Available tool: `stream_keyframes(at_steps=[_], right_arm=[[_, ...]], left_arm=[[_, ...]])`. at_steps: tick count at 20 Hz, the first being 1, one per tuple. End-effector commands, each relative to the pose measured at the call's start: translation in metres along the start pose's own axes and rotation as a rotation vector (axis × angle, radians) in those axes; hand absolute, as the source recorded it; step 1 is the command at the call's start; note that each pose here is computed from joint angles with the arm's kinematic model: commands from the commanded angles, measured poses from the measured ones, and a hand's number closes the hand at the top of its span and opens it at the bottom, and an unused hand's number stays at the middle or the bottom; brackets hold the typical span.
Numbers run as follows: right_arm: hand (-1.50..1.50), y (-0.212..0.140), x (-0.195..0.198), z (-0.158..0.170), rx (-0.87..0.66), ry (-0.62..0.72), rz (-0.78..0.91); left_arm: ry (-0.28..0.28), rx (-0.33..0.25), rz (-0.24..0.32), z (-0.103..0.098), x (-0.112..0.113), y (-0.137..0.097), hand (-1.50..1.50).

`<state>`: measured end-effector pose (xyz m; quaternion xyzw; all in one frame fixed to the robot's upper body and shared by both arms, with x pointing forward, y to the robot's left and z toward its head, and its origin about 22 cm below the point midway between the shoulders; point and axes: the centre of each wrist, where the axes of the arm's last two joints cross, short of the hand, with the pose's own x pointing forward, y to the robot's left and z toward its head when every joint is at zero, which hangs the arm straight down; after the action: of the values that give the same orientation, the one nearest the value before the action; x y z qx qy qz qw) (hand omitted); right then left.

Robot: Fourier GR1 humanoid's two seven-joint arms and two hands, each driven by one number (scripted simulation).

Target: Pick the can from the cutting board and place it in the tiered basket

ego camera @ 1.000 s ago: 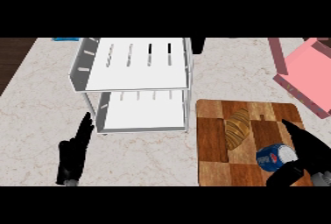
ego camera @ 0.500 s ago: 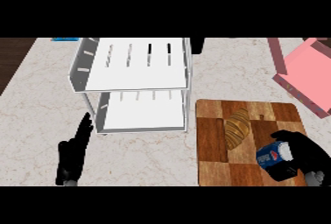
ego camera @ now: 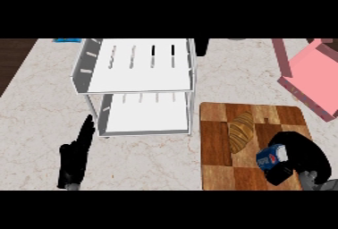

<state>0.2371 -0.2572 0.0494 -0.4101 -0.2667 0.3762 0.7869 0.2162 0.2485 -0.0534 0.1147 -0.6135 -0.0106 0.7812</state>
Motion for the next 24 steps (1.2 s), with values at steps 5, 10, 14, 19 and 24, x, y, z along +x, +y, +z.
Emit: stream_keyframes(at_steps=[5, 10, 14, 19, 24], right_arm=[[1.5, -0.004, 0.039, 0.016, -0.124, -0.202, 0.12], [1.5, 0.025, 0.063, 0.034, -0.07, -0.64, 0.221], [1.5, -0.003, 0.08, 0.063, -0.108, -0.753, 0.011], [1.5, -0.058, 0.066, 0.095, -0.19, -0.812, -0.275], [1.5, -0.104, 0.055, 0.154, -0.386, -0.924, -0.303]], left_arm=[[0.013, 0.002, -0.016, 0.007, 0.003, -0.006, 0.0], [0.019, -0.032, -0.006, 0.008, -0.001, -0.007, 0.0], [0.035, 0.007, 0.003, 0.01, -0.01, -0.01, 0.0], [0.032, 0.022, 0.001, 0.001, -0.004, -0.001, 0.0], [0.033, -0.005, 0.002, 0.002, -0.008, 0.001, 0.0]])
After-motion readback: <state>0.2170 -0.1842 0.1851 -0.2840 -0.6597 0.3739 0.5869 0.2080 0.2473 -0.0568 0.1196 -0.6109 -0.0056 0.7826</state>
